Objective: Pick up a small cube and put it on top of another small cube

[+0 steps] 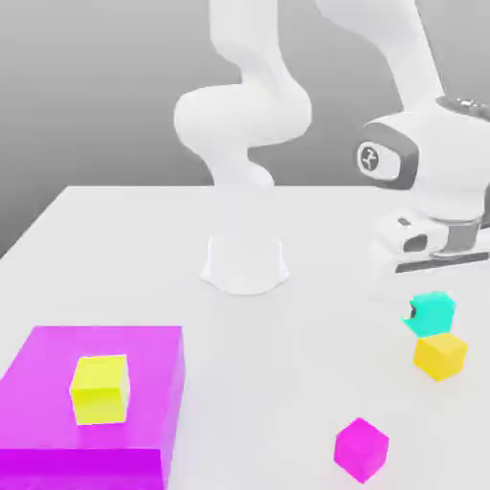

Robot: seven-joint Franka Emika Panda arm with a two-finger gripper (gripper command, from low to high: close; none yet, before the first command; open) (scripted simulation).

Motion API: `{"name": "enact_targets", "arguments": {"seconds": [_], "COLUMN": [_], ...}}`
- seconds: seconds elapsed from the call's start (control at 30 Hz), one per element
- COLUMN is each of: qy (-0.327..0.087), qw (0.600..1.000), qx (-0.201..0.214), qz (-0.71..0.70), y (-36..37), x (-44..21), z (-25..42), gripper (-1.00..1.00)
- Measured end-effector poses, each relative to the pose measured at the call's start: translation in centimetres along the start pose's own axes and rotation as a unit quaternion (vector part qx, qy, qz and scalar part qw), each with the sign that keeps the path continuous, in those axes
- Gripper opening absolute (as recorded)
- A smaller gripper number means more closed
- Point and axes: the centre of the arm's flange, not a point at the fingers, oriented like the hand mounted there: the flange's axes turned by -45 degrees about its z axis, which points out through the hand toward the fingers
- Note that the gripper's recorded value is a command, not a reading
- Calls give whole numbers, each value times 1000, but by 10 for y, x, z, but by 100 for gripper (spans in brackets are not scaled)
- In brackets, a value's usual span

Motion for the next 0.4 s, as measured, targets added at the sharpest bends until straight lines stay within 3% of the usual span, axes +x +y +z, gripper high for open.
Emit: {"name": "enact_targets", "arguments": {"seconds": [0.27, 0.3, 0.4], "qy": [2, 1, 1], "qw": [1000, 1000, 1000], "qx": [-2, -2, -2], "qz": [9, 8, 8], "y": [-15, -15, -15], "x": [-1, -2, -2], "z": [45, 54, 54], "gripper": [-100, 100, 100]}}
